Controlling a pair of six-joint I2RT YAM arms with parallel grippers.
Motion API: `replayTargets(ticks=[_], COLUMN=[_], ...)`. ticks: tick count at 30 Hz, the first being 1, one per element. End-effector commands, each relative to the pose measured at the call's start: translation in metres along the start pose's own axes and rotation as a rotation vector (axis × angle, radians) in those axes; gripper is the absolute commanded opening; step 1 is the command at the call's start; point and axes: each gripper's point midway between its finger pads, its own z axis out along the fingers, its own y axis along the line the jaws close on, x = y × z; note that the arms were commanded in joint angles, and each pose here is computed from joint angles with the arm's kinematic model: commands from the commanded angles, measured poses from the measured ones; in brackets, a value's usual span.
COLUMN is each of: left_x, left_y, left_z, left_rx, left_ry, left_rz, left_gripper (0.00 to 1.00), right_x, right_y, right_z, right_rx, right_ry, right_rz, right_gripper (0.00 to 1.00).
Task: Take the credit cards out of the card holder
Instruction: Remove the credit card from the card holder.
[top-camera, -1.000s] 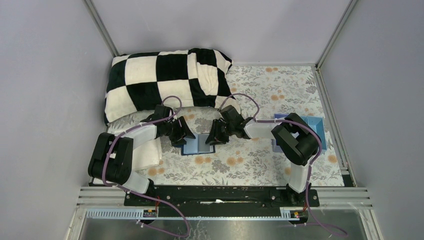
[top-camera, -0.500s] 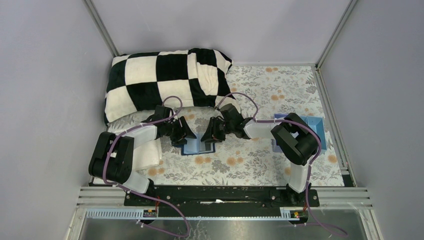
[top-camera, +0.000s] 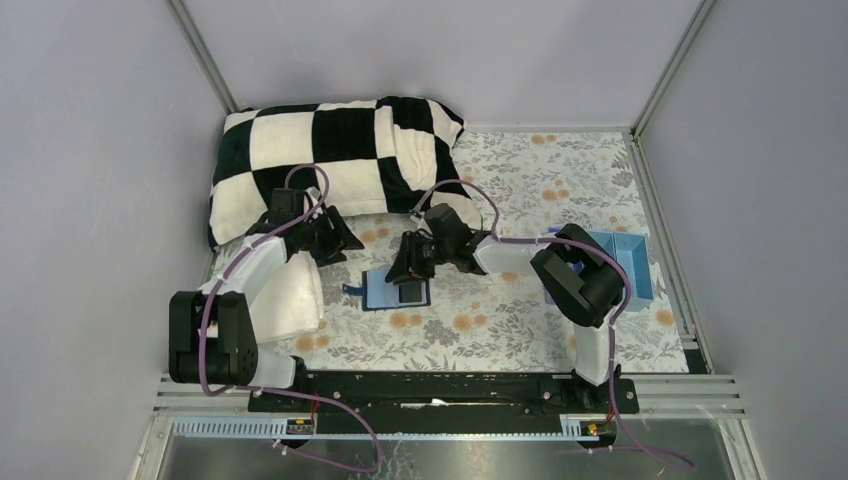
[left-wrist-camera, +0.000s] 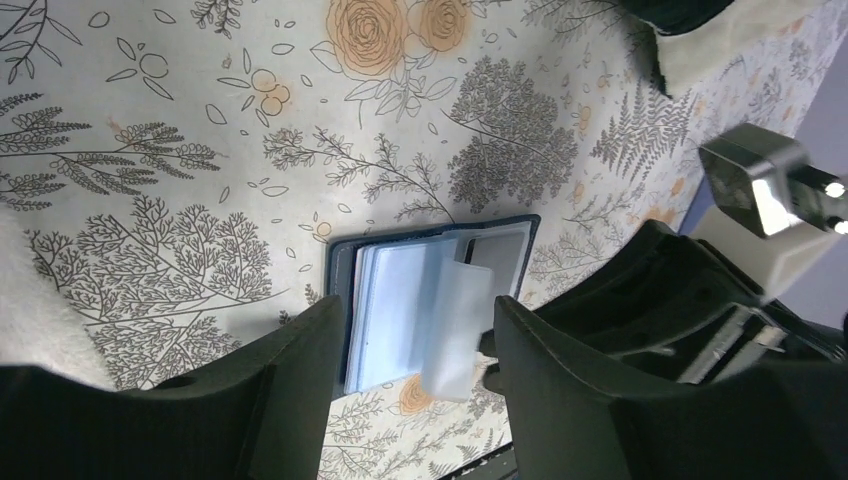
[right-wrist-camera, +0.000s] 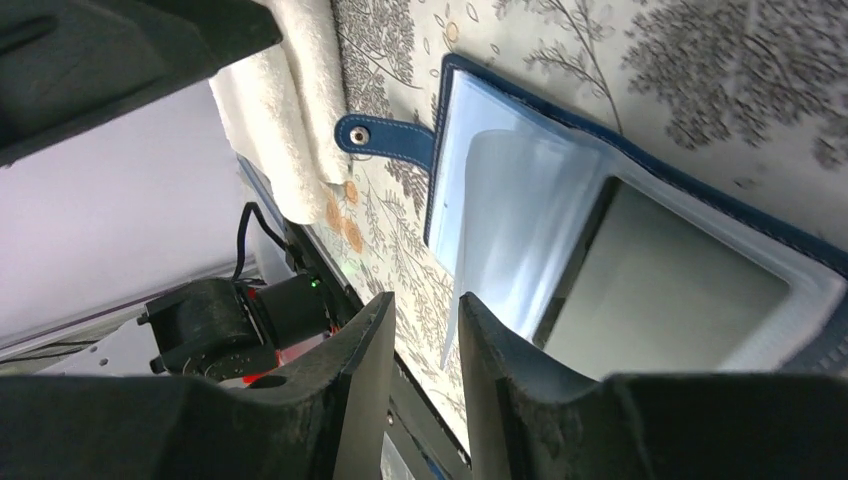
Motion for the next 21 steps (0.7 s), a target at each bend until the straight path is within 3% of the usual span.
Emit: replayTargets(ticks=[1, 10, 18, 21], left_x=[-0.004, 0.011, 0.017, 0.025], left_y=[-0.013, -0.023, -0.031, -0.036], left_z=[-0.016, -0.018, -0.019, -0.017], left_rx=[0.051, 0.138, 0.194, 0.199], left_ry=[-0.025, -0.001, 0.025, 0.049], left_rz=[0.02, 0.0, 0.019, 0.045], left_gripper=[0.62, 0.62, 0.63, 0.63], right_x=[0.003, 0.001, -0.023, -0.029], right_y=[0.014, -0.001, 0.021, 0.005], right_z=[0.017, 0.042, -0.005, -0.026], right_rx=[-0.022, 0.032, 0.005, 0.026], right_ry=[0.049, 0.089, -0.049, -0.104], right_rz=[-0.043, -0.035, -0.088, -0.051], right_gripper=[0.37, 0.41, 0.45, 0.45])
